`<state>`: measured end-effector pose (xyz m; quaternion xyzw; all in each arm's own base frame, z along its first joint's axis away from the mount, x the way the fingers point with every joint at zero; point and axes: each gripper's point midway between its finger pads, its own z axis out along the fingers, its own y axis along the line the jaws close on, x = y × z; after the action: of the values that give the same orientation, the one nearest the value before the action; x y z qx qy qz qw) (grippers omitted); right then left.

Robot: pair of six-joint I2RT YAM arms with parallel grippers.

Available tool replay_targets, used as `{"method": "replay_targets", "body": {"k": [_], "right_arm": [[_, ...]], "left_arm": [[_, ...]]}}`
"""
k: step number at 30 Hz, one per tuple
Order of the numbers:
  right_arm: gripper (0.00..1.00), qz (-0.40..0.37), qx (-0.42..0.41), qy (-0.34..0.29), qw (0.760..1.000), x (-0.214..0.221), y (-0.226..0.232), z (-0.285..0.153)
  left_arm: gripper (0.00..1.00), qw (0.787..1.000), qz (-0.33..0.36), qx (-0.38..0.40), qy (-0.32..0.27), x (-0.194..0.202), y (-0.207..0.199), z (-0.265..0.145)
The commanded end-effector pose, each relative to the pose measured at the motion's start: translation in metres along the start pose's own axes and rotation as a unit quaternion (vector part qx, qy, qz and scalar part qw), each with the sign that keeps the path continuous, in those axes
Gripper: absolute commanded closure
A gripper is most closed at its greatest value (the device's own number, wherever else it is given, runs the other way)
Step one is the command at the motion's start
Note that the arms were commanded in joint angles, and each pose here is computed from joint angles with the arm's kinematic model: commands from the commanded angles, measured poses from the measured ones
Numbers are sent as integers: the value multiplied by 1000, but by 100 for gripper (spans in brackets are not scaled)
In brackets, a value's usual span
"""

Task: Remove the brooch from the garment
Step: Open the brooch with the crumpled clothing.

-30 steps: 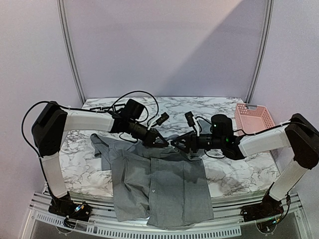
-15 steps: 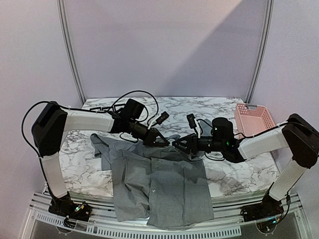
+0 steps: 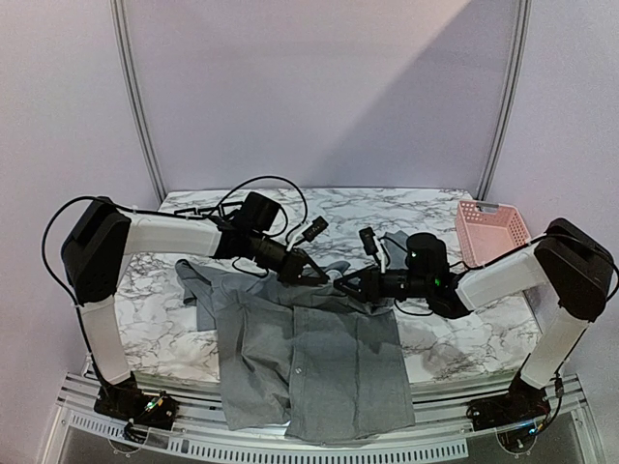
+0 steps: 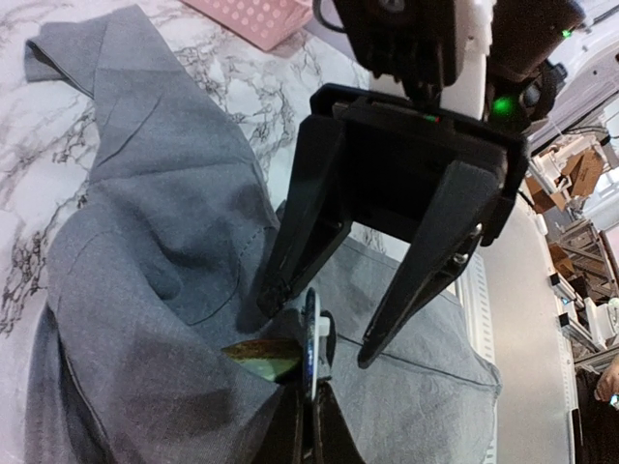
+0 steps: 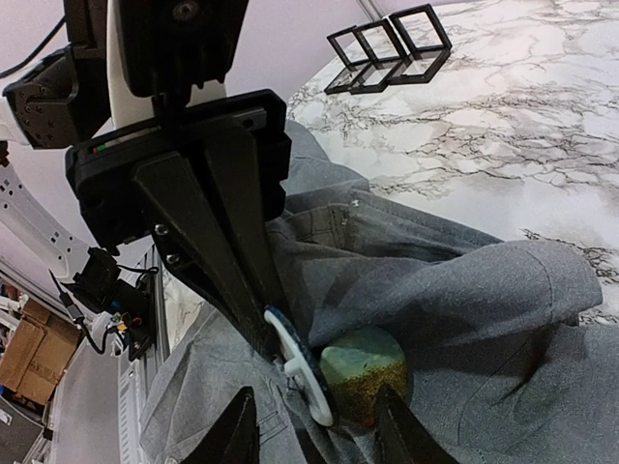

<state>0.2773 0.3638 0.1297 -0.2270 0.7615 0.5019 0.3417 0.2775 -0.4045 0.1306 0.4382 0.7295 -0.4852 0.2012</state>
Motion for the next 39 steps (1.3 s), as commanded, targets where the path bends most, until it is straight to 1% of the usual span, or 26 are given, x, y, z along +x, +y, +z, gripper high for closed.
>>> {"method": "replay_targets", "body": {"k": [1,16,22,30,39], "right_arm": [[63,1,5,0,1000,-1,-6,4],[77,4,4,9,1000,2,-10,10],[78,7,5,9,1000,2,-11,11],[89,17,20,10,1000,2,-18,15],[92,30,25,15,999,0,-21,21]], "left_arm": [[100,1000,17,10,-15,-10,-10,-7],[100,1000,19,10,-16,-11,-11,-7],[100,1000,20,9,-15,-11,-11,-8],[100,1000,21,11,-15,-12,-13,-8],[100,1000,24,12,-10,-10,-15,-7]]}}
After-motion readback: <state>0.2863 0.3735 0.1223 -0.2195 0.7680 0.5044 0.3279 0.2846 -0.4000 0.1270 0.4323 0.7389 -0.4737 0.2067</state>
